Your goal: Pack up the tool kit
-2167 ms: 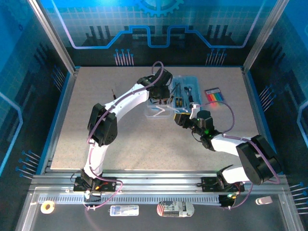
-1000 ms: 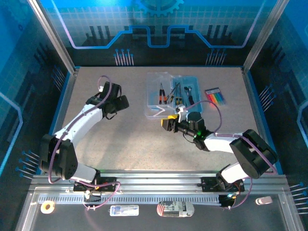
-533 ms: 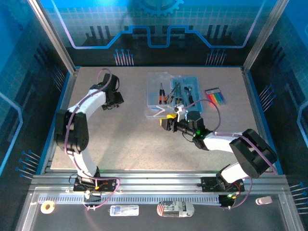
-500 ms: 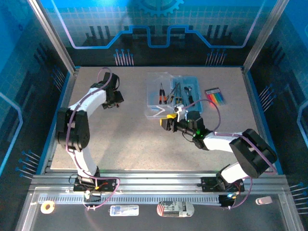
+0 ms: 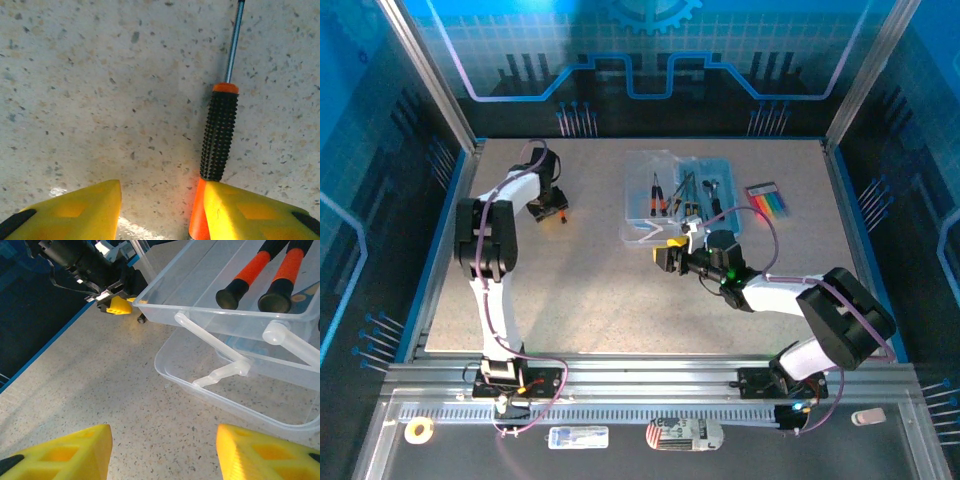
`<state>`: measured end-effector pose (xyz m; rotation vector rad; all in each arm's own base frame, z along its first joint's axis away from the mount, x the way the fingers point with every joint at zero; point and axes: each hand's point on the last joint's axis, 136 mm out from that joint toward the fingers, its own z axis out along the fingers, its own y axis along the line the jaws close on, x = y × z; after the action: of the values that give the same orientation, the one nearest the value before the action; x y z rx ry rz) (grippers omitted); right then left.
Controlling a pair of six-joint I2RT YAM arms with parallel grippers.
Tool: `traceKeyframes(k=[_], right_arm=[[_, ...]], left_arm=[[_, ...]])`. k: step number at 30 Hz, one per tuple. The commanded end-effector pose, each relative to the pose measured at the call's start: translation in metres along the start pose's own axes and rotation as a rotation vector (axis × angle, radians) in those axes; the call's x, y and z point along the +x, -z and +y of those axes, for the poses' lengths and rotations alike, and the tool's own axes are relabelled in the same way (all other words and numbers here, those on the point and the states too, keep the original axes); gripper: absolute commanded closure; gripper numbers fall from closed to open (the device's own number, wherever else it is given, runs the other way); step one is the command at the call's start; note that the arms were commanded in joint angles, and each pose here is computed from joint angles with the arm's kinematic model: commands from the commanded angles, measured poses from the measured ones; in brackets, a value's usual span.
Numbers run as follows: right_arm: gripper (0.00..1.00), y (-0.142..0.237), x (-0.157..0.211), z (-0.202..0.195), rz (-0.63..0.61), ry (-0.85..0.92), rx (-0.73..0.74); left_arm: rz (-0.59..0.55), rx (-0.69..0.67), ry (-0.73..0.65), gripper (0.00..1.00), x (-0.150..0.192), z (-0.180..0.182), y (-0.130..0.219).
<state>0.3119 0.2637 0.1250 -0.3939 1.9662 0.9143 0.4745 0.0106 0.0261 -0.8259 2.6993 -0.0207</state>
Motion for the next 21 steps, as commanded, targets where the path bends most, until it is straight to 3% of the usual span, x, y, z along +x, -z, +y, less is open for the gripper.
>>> traceKeyframes(k=[1,21], right_arm=[[0.43,-0.002,-0.010,0.006,-0.027,0.017,-0.008],[0.44,-0.001,-0.010,0.002,-0.033,0.000,0.012]], left_arm=[[0.043,0.026,0.008,0.51,0.007,-0.003,0.000],[0.129,0.057,0.008,0.57,0.025,-0.016,-0.022]])
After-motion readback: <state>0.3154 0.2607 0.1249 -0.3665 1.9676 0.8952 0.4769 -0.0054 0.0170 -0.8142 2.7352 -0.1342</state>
